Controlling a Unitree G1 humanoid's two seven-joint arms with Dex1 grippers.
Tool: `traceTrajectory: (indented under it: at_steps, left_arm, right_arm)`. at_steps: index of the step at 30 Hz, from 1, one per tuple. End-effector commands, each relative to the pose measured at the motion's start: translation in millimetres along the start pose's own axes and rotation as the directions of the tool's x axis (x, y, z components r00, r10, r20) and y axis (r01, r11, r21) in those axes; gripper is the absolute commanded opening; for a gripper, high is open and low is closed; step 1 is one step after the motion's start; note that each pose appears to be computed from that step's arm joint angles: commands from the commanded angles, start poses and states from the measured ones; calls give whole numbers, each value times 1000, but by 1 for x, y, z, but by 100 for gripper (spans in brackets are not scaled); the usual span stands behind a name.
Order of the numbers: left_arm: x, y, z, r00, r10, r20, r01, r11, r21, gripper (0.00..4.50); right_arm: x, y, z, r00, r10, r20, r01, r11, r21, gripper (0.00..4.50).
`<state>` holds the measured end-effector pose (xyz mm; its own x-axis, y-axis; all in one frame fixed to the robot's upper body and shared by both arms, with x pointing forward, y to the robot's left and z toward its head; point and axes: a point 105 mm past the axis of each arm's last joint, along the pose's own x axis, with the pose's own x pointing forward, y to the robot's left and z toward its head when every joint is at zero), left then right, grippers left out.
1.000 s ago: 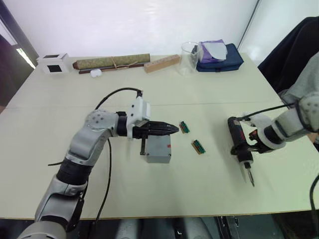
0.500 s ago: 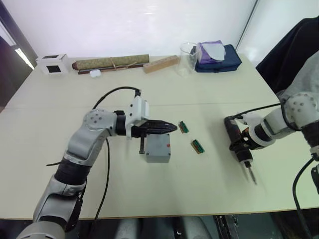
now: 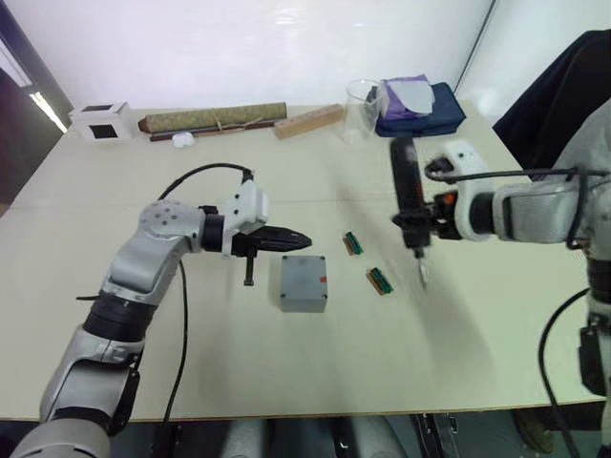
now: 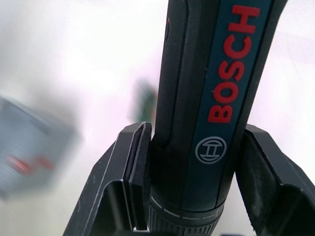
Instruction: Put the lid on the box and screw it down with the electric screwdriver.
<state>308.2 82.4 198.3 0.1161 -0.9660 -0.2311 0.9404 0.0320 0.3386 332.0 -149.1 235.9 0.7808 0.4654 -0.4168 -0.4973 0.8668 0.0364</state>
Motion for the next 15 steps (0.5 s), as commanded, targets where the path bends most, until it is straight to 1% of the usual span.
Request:
traceTrajectory:
  at_steps: [1,2,3,4,6,7,8,10,15]
  left_arm:
    - [-10,3,-6,1000,4,-30,-4,1000,-20,0]
    - [-11,3,-9,999,3,-37,-4,1000,-29,0]
    - [-9,0,-12,999,-8,-44,6,999,-42,0]
    - [-7,-3,-15,999,-20,-45,17,998,-54,0]
    - [-4,-7,-20,999,-33,-43,29,996,-84,0]
    - [-3,-8,-22,998,-37,-47,33,995,-91,0]
    - [-2,-10,-24,998,-44,-50,39,994,-98,0]
    - [1,-14,-29,997,-55,-55,48,992,-118,0]
    - [11,-15,-51,993,-45,-110,30,990,-135,0]
  right_arm:
    - [-19,22,56,896,-7,445,68,990,-121,204]
    - [-19,25,59,869,-7,494,81,988,-129,204]
    - [-19,33,62,830,16,557,83,985,-152,204]
    - [-18,38,62,801,34,597,67,987,-146,204]
    - [-16,51,60,743,83,664,63,979,-193,204]
    - [-15,59,57,727,117,677,48,974,-220,204]
    - [-13,64,54,717,145,682,37,969,-244,204]
    - [-8,73,48,699,172,694,-5,972,-236,204]
    - [3,95,26,700,270,661,-89,952,-294,204]
